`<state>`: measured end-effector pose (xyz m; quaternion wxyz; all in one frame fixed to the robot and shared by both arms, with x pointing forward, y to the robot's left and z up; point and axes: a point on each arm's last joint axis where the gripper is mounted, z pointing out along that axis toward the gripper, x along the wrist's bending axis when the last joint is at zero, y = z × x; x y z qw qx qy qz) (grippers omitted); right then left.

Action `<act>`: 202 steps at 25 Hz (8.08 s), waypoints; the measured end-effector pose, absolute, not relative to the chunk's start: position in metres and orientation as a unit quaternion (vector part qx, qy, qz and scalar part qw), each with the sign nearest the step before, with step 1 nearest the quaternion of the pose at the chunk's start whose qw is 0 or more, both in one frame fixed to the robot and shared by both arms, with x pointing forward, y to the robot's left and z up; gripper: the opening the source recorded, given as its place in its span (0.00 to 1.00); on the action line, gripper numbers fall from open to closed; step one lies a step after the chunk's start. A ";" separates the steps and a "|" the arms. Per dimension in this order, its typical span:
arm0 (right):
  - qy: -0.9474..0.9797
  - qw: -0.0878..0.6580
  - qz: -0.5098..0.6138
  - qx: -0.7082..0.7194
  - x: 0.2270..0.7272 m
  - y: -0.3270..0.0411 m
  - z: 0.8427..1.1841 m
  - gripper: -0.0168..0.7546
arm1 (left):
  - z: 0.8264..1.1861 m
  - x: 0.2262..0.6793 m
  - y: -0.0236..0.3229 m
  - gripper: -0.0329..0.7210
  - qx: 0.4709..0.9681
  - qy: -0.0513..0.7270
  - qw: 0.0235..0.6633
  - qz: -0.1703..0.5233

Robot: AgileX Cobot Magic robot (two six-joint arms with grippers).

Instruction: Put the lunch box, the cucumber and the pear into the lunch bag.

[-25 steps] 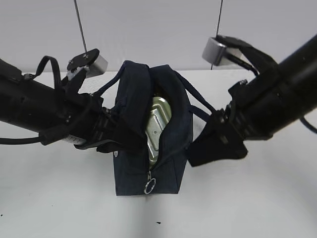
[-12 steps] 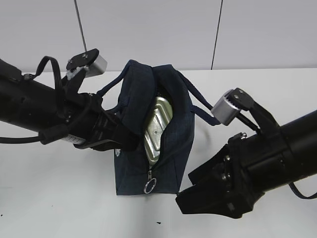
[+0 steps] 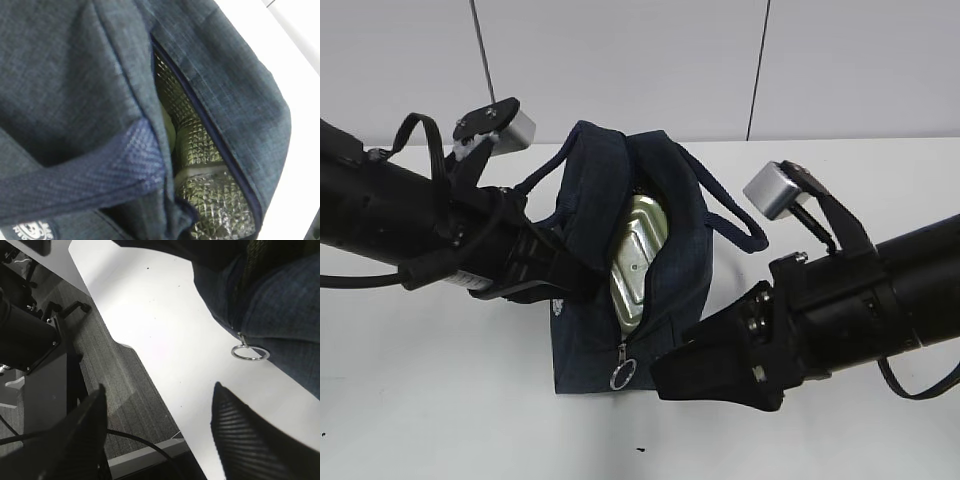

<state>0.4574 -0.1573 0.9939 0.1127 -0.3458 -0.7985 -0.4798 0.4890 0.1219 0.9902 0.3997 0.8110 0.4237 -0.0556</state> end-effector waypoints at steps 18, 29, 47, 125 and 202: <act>-0.816 0.101 -0.477 -0.311 0.446 -0.161 0.980 0.63 | 0.989 0.484 0.122 0.42 0.831 0.397 0.384 -0.068; -0.813 0.046 -0.512 -0.274 0.439 -0.164 0.968 0.63 | 1.000 0.480 0.128 0.46 0.850 0.364 0.380 -0.033; -0.817 0.048 -0.513 -0.258 0.446 -0.160 0.950 0.63 | 1.000 0.484 0.128 0.04 0.842 0.376 0.386 -0.014; -0.824 0.033 -0.509 -0.247 0.530 -0.135 0.889 0.55 | 1.003 0.485 0.125 0.03 0.819 0.402 0.408 -0.032; -0.825 0.048 -0.498 -0.263 0.528 -0.123 0.890 0.25 | 0.996 0.489 0.123 0.03 0.811 0.419 0.406 -0.042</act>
